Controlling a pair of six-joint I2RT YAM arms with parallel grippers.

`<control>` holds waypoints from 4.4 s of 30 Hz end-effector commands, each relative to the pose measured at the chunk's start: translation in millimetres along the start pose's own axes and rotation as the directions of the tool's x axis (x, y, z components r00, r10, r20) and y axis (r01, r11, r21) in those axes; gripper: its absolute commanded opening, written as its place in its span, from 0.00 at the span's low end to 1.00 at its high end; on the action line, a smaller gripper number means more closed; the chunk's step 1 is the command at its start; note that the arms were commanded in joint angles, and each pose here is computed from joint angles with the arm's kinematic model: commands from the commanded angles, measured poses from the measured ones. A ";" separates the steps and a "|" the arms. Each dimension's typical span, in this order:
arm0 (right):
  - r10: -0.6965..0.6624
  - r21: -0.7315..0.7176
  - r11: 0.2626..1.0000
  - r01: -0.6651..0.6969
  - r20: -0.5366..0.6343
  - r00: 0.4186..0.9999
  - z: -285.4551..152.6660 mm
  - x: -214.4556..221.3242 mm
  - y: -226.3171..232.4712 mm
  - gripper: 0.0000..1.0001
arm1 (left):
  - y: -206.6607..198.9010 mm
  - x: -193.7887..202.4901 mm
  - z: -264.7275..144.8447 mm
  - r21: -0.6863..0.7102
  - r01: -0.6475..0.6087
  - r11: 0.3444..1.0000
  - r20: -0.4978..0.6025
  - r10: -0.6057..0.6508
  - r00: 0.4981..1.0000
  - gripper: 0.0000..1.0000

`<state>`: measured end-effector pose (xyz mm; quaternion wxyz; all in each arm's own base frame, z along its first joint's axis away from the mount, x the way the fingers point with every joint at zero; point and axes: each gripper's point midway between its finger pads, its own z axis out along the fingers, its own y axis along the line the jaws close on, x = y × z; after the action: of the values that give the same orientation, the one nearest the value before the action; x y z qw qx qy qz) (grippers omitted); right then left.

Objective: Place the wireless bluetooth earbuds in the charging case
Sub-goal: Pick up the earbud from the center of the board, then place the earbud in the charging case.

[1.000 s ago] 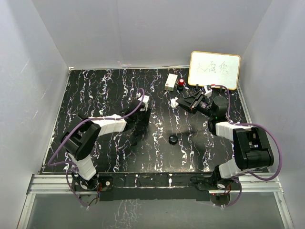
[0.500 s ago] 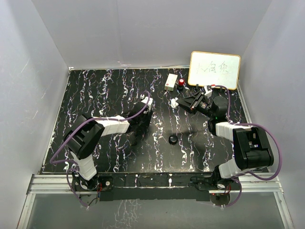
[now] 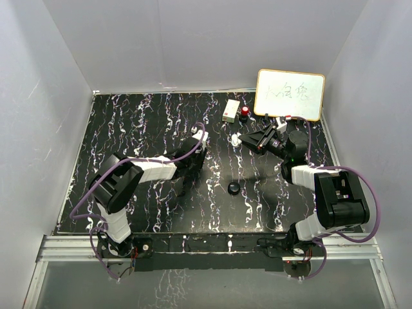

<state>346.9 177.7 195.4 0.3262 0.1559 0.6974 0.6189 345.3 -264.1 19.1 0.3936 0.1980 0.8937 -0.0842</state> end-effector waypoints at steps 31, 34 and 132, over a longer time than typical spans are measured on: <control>-0.052 -0.044 0.998 0.053 0.018 0.998 -1.3 -4.6 8.1 0.00 | 0.6 23.8 -11.9 0.001 -0.007 1.000 -0.063 0.007 0.998 0.23; -0.051 -0.040 0.998 0.052 0.019 0.999 -1.6 -4.5 6.4 0.00 | 1.0 21.6 -12.0 -0.001 -0.009 1.000 -0.052 0.009 0.999 0.18; 0.260 0.047 0.965 -0.256 -0.078 0.963 43.7 -11.8 9.2 0.00 | -71.8 -200.7 -91.7 -0.337 -0.719 0.608 0.679 0.686 0.262 0.00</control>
<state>372.4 201.9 180.7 0.1837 0.2523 0.7111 0.6300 375.8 -357.8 193.9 0.6909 0.5413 0.4793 -0.0008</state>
